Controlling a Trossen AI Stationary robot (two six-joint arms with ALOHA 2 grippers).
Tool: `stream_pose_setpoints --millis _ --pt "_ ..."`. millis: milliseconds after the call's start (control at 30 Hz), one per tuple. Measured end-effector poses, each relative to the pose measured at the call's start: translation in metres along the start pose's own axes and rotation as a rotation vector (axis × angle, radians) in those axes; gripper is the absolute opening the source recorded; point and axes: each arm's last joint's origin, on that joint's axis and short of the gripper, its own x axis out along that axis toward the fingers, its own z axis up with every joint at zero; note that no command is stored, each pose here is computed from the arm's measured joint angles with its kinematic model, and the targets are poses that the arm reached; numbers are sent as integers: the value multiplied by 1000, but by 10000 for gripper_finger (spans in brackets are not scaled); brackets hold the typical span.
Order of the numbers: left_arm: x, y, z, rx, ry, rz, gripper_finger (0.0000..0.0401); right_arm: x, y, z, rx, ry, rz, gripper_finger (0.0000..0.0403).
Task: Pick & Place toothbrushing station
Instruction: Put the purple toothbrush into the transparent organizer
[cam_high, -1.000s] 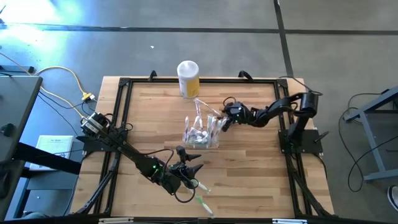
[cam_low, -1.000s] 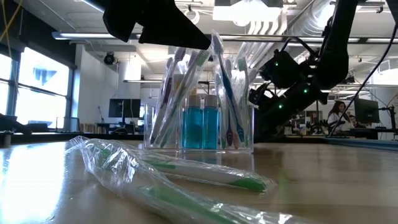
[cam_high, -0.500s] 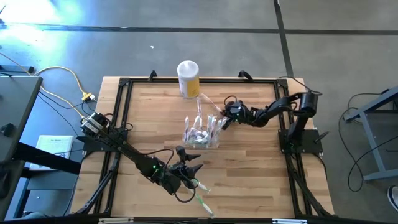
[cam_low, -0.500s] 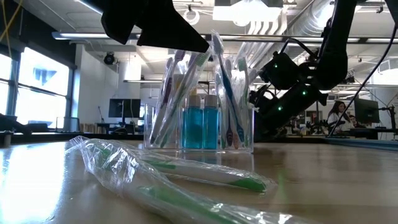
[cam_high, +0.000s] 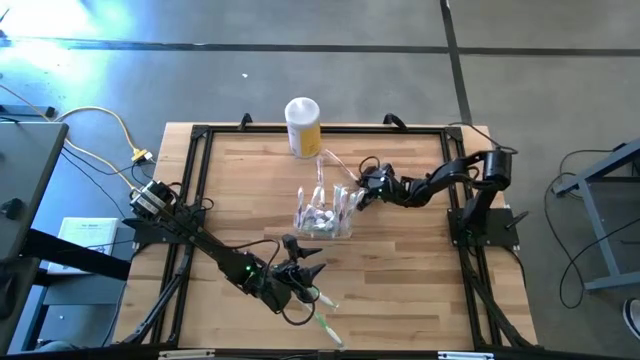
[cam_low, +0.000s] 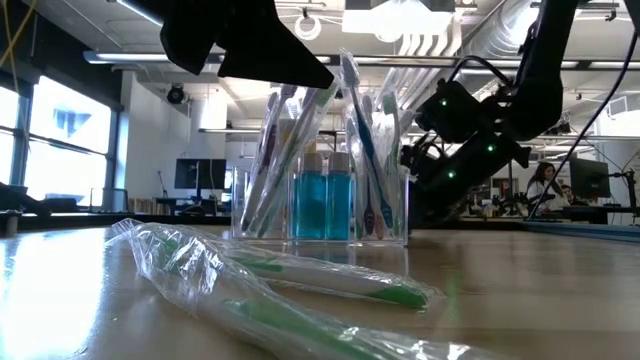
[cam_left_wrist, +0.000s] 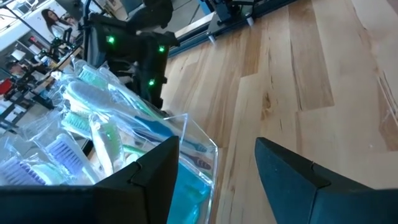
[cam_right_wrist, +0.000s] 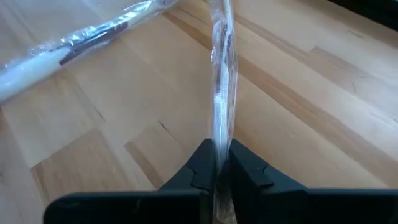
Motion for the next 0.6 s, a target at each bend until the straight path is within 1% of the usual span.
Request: stream_pose_setpoints --millis 200,267,367,467,600 --pt "0 0 0 -10 1 0 205 -17 8 0 -58 11 -90 17" --pt "0 0 0 -10 1 0 205 -26 9 0 -70 23 -116 17" --pt "0 0 0 -10 2 0 205 -41 13 6 -74 -10 -160 17" --pt "0 0 0 -12 1 0 205 -56 15 6 -84 -10 -199 17" --pt "0 0 0 -41 -2 -14 205 -76 17 7 -88 -35 -255 17"
